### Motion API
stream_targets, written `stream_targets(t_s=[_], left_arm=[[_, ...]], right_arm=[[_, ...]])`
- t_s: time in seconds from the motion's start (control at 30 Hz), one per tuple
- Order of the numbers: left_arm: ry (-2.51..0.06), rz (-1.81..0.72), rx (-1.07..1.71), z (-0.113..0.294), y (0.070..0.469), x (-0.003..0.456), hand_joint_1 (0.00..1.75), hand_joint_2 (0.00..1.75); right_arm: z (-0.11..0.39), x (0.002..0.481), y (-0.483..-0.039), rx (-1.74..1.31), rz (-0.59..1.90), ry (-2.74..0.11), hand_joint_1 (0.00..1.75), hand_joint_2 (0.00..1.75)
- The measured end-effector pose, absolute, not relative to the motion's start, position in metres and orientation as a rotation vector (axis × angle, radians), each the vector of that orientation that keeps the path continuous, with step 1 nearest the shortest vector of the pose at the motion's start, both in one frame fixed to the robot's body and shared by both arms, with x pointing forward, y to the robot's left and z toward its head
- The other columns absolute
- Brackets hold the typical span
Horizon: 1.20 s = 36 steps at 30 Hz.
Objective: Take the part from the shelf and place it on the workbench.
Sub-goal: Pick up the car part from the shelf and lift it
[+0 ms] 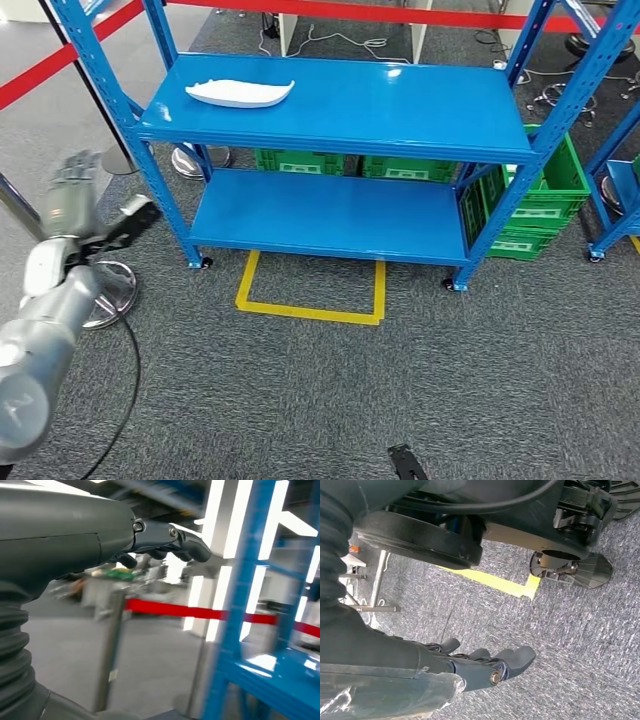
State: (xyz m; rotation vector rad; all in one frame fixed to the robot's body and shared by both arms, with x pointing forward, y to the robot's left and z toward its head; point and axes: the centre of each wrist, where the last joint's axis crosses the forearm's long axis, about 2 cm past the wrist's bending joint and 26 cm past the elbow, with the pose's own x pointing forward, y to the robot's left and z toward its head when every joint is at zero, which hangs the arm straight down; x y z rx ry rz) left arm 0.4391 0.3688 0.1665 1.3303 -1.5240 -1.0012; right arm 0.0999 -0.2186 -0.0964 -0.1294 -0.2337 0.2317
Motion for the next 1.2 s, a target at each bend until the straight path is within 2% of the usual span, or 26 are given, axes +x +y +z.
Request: stream_targets(t_s=[0.27,0.43,0.87,1.2], left_arm=[[-1.456,-1.378,1.115,0.163,0.305,0.447,0.00,1.75],[-1.388,-1.518,1.010,0.161,0.284,0.449,0.00,1.75],[-1.372,-1.599,0.976,0.167,0.270,0.452,0.00,1.75],[-1.431,-1.569,1.019,0.180,0.266,0.459,0.00,1.75]], right_arm=[[-0.097,0.099,-0.219,-0.128,0.250,-0.231,0.00,1.75],[-0.097,0.098,-0.219,-0.126,0.253,-0.233,0.00,1.75],[-0.097,0.099,-0.219,-0.124,0.254,-0.238,0.00,1.75],[-0.097,0.098,-0.219,-0.128,0.252,-0.239,0.00,1.75]])
